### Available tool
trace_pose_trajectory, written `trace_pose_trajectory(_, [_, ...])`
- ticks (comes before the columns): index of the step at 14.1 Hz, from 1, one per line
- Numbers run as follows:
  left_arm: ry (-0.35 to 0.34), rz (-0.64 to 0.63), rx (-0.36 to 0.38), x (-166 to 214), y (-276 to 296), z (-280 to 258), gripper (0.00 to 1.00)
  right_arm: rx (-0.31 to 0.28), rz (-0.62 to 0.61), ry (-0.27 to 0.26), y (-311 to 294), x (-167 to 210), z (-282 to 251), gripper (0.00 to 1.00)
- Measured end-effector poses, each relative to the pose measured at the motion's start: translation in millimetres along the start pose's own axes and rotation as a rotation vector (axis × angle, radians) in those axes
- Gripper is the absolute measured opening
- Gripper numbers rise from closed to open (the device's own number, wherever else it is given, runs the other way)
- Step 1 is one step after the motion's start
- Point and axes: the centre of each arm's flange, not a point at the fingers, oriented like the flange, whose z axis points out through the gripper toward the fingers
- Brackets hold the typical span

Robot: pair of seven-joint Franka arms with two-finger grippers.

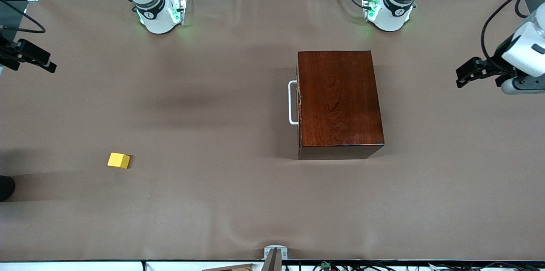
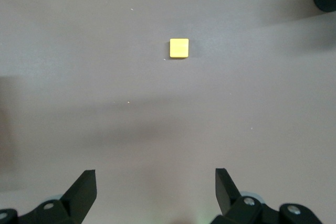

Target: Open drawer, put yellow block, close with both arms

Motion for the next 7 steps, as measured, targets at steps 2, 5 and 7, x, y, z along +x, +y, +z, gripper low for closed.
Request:
trace_pose_trajectory(2, [0.0, 0.004, -0.002, 0, 31, 1, 1.0, 0.001, -0.011, 0.001, 11, 0, 0, 1.0])
trace_pose_trajectory(5, [0.003, 0.084, -0.029, 2, 101, 4, 1.0, 0.002, -0.039, 0.002, 34, 0, -1, 1.0])
trace_pose_trajectory(7, [-0.008, 0.113, -0.07, -2, 154, 6, 1.0, 0.003, -0.037, 0.003, 52, -1, -1, 1.0])
